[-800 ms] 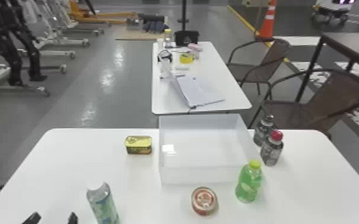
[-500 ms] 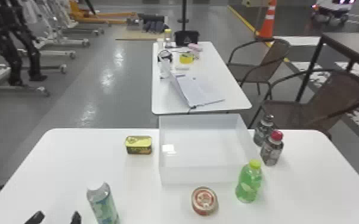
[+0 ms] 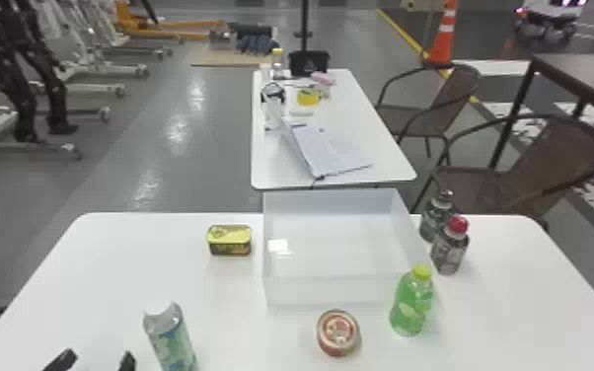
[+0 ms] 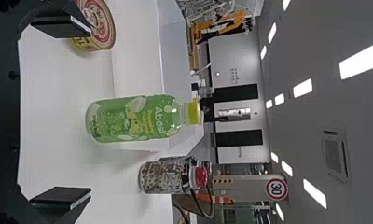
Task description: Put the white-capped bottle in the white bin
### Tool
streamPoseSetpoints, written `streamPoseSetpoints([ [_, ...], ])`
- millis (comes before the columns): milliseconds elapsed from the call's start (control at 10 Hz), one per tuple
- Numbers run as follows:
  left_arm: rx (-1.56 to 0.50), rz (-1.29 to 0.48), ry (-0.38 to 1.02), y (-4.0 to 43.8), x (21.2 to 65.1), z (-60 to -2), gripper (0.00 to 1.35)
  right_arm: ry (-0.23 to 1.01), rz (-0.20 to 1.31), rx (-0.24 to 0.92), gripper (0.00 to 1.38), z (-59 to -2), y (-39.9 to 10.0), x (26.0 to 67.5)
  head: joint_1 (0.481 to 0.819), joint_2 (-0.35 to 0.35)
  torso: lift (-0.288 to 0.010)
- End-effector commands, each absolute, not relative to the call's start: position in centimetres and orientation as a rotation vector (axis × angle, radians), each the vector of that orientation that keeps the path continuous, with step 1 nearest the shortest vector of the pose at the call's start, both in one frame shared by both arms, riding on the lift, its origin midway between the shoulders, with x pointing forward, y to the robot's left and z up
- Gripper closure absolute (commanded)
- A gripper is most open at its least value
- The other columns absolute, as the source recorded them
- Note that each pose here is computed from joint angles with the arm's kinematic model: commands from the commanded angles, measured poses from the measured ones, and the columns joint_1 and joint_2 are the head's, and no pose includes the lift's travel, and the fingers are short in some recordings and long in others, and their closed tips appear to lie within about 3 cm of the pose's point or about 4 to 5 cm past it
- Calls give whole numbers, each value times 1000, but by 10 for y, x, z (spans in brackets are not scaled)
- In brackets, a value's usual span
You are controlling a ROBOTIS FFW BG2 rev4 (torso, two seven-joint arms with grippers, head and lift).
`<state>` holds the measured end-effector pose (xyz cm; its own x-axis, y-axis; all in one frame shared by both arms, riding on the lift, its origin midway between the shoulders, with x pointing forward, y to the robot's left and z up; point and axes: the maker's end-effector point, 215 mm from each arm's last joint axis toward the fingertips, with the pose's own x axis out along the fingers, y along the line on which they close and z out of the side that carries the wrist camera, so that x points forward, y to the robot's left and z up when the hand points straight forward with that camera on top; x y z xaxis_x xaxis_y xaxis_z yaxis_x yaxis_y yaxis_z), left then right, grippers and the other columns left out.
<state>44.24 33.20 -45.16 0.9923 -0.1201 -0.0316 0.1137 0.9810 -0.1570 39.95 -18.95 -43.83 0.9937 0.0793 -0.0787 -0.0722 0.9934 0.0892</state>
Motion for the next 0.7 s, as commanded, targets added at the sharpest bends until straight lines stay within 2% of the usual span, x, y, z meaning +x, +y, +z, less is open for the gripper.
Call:
streamPoseSetpoints([
  [0,-160,-125,38,329,443,-452,137,85,74,90,98,-439,-190,399,549,0,-100],
  [200,-205,-206,31,303,446,-455,140,84,75,88,98,-439,-190,400,549,0,-100],
  [600,-145,-258,25,309,439,-448,142,93,72,91,98,-442,-192,398,549,0,-100],
])
